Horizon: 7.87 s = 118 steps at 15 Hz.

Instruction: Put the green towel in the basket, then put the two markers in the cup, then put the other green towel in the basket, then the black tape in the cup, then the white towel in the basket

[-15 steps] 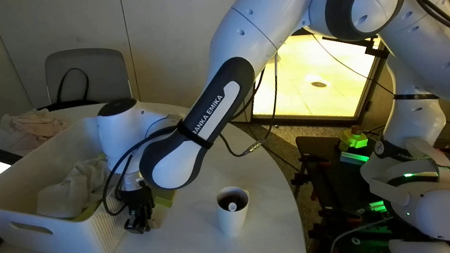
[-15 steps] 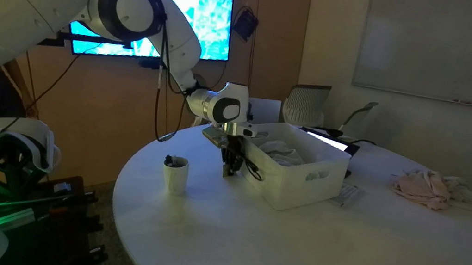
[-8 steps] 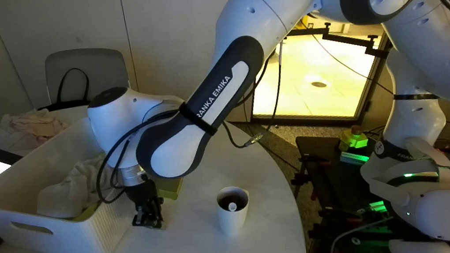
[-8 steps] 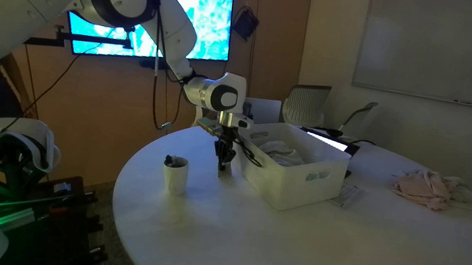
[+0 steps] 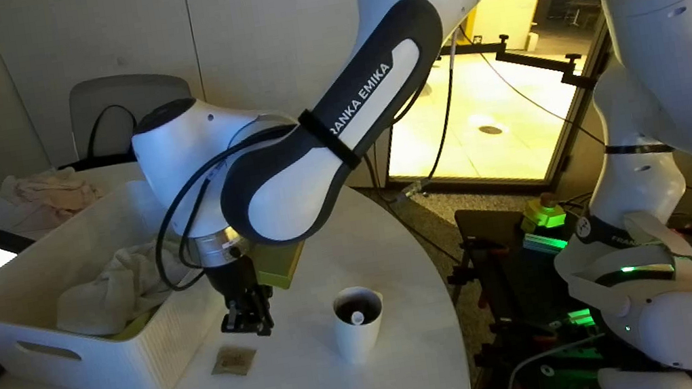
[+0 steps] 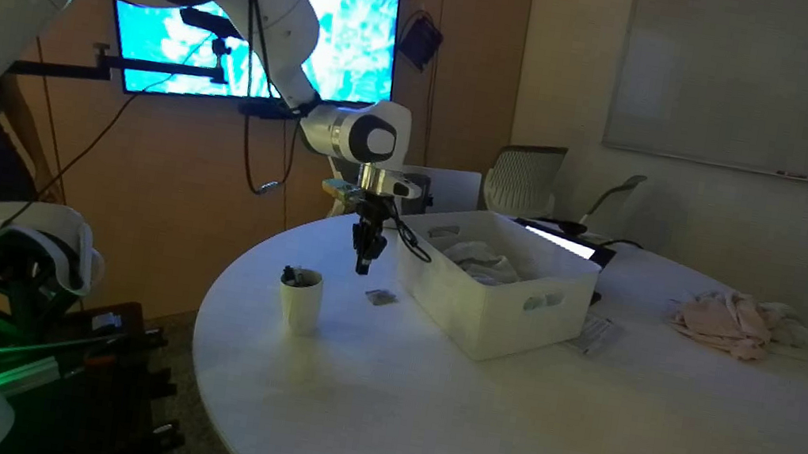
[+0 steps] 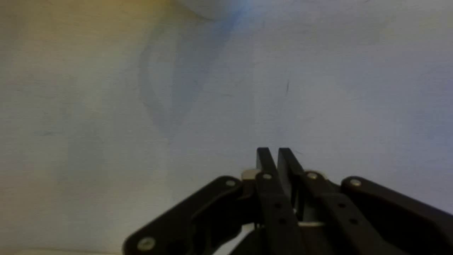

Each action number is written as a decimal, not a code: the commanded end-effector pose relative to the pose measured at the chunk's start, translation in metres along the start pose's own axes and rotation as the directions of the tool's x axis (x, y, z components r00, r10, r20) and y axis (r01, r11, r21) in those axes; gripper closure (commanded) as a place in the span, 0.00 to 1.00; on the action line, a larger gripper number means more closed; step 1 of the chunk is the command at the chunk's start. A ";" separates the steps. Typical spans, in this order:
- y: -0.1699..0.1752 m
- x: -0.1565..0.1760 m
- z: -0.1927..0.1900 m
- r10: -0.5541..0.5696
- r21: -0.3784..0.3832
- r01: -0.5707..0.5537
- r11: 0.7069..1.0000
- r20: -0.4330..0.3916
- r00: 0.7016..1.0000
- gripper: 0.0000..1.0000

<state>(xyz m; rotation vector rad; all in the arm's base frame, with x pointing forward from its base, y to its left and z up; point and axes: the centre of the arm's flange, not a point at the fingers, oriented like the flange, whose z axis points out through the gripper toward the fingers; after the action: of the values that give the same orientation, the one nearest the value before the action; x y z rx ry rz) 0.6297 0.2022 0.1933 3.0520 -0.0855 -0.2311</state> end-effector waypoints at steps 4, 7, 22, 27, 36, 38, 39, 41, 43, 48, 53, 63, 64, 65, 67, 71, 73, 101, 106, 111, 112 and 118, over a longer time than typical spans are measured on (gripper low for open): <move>-0.014 0.001 0.015 0.000 -0.002 0.000 1.000 -0.017 1.000 0.45; -0.021 0.012 0.034 -0.008 0.011 0.008 1.000 -0.021 1.000 0.22; -0.039 0.057 0.070 -0.077 0.074 0.086 0.994 -0.109 0.991 0.00; -0.027 0.067 0.071 -0.063 0.090 0.073 0.993 -0.118 0.991 0.00; -0.005 0.078 0.080 -0.052 0.104 0.061 0.993 -0.088 0.995 0.00; -0.004 0.078 0.082 -0.059 0.111 0.067 0.992 -0.077 0.995 0.00; -0.003 0.079 0.084 -0.058 0.111 0.066 0.992 -0.072 0.996 0.00; -0.001 0.079 0.085 -0.057 0.117 0.064 0.991 -0.067 0.996 0.00; 0.000 0.078 0.086 -0.055 0.116 0.062 0.991 -0.063 0.997 0.27; -0.001 0.073 0.077 -0.060 0.089 0.064 0.994 -0.044 0.997 0.63; -0.003 0.071 0.073 -0.061 0.075 0.063 0.995 -0.028 0.998 0.88; 0.001 0.054 0.054 -0.036 0.077 0.031 0.997 0.058 0.998 0.89; 0.003 0.050 0.047 -0.037 0.080 0.031 0.996 0.074 0.997 0.89; 0.004 0.046 0.042 -0.037 0.077 0.030 0.997 0.091 0.995 0.89; 0.006 0.039 0.030 -0.026 0.077 0.017 0.997 0.121 0.992 0.88; 0.010 0.025 0.006 -0.010 0.076 -0.002 0.997 0.157 0.988 0.89; 0.014 0.014 -0.005 0.008 0.072 -0.019 0.997 0.155 0.988 0.89; 0.086 -0.109 0.012 0.200 0.110 -0.223 0.969 0.194 0.960 0.89; 0.081 -0.102 0.015 0.210 0.104 -0.230 0.968 0.174 0.962 0.89; 0.078 -0.101 0.013 0.215 0.106 -0.233 0.967 0.153 0.964 0.60; 0.078 -0.102 0.012 0.217 0.108 -0.234 0.966 0.151 0.964 0.60; 0.083 -0.113 -0.018 0.209 0.108 -0.225 0.968 0.141 0.968 0.38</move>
<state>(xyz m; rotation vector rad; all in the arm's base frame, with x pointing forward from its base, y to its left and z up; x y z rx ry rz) 0.5239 0.1268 0.2051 3.1041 -0.4580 -0.4503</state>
